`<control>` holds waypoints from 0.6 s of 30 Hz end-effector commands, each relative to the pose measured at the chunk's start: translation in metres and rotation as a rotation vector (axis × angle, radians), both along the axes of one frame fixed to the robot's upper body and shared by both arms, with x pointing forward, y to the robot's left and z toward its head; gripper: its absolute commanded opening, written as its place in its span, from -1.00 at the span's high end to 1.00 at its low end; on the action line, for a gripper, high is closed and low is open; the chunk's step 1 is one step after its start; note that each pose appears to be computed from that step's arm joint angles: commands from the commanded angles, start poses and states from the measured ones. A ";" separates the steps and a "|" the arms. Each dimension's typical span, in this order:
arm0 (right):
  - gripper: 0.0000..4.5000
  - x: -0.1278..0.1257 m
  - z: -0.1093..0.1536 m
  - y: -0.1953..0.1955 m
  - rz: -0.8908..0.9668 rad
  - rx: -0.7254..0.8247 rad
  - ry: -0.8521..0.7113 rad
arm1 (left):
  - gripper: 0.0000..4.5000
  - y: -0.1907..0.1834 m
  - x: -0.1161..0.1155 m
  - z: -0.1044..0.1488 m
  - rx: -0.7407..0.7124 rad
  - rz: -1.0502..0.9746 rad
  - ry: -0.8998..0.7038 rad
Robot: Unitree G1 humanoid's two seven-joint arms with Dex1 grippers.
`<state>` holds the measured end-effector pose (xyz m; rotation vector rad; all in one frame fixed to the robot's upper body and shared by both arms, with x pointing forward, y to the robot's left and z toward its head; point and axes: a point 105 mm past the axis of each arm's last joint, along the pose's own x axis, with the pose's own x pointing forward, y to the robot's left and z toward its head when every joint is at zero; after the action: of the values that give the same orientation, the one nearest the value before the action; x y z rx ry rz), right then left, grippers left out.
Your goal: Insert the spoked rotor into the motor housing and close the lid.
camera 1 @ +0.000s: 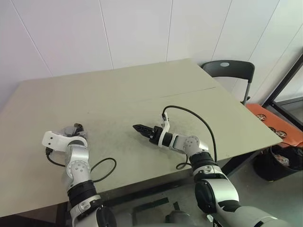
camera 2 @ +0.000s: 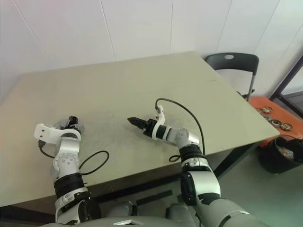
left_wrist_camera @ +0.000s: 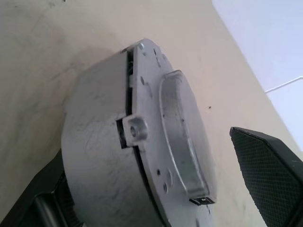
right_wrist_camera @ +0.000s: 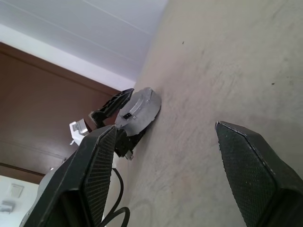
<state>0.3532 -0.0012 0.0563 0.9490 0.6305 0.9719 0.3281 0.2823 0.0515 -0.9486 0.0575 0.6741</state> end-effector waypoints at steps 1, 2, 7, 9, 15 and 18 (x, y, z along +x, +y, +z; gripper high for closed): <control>-0.55 0.003 0.010 0.004 0.009 0.018 -0.035 | -0.99 -0.002 0.004 0.003 -0.029 0.005 -0.034; -0.55 0.003 0.009 0.004 0.009 0.017 -0.035 | -0.99 -0.003 0.004 0.003 -0.041 0.012 -0.047; -0.55 0.003 0.008 0.004 0.010 0.011 -0.036 | -0.99 -0.010 0.012 0.015 -0.075 -0.018 -0.151; -0.55 0.003 0.007 0.004 0.011 0.008 -0.036 | -0.99 -0.013 0.016 0.020 -0.076 -0.036 -0.183; -0.55 0.004 0.007 0.003 0.010 0.002 -0.040 | -0.99 0.009 0.006 0.016 0.067 0.054 -0.052; -0.55 0.004 0.007 0.003 0.006 0.001 -0.041 | -0.99 0.028 -0.009 0.018 0.205 0.140 0.063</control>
<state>0.3525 -0.0014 0.0507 0.9264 0.6401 0.9668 0.3279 0.2942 0.0557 -0.8425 0.0236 0.7549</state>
